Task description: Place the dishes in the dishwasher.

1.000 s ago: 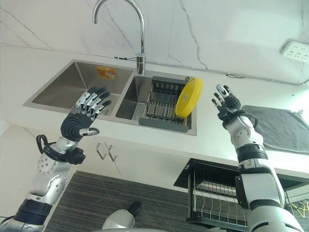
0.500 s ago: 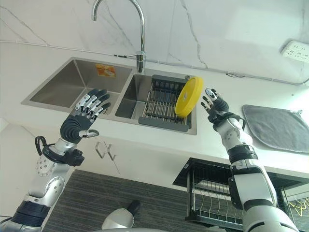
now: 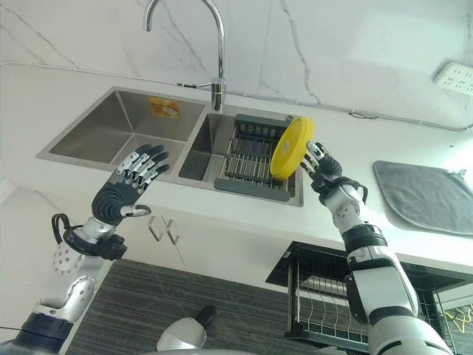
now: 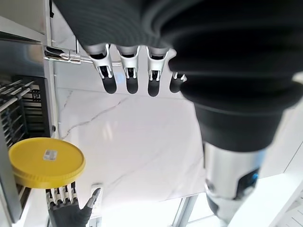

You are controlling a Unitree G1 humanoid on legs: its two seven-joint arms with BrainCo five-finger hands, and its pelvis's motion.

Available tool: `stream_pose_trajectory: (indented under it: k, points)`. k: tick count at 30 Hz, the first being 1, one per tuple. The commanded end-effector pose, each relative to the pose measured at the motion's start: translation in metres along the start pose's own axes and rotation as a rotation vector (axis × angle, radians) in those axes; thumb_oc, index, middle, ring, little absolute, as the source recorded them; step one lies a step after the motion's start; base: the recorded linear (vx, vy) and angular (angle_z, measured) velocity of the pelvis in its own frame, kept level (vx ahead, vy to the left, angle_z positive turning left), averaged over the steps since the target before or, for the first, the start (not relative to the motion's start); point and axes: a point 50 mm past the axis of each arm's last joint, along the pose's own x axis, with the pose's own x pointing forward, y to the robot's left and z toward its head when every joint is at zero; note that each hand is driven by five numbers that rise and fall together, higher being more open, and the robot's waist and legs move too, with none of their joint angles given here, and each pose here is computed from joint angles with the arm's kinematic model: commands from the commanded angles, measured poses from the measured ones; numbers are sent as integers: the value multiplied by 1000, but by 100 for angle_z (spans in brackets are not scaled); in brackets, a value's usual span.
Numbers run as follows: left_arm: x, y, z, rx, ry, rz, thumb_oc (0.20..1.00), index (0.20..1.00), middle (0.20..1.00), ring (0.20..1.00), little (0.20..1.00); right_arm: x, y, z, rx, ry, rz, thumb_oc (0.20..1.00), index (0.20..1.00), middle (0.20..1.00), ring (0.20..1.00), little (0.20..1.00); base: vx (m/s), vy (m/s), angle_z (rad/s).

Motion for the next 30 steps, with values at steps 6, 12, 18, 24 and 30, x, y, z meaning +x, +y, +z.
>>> stream_pose_trajectory:
  k: [6, 12, 18, 24, 30]
  points:
    - [-10, 0, 13, 100, -15, -54, 1000, 1000, 1000, 1000, 1000, -3, -4, 13, -139, -40, 22, 1000, 1000, 1000, 1000, 1000, 14, 1, 0]
    - [-10, 2, 16, 148, -11, -82, 1000, 1000, 1000, 1000, 1000, -3, -5, 14, -200, -12, 40, 1000, 1000, 1000, 1000, 1000, 6, 1, 0]
    - [-11, 2, 18, 148, -4, -108, 1000, 1000, 1000, 1000, 1000, -2, -3, 20, -232, 3, 54, 1000, 1000, 1000, 1000, 1000, 0, 0, 0]
    - [-14, 1, 18, 149, 0, -131, 1000, 1000, 1000, 1000, 1000, -1, -6, 18, -215, 6, 16, 1000, 1000, 1000, 1000, 1000, 35, -5, 5]
    - [-13, 0, 18, 151, -1, -138, 1000, 1000, 1000, 1000, 1000, 1, -6, 17, -214, 3, -2, 1000, 1000, 1000, 1000, 1000, 19, 1, 4]
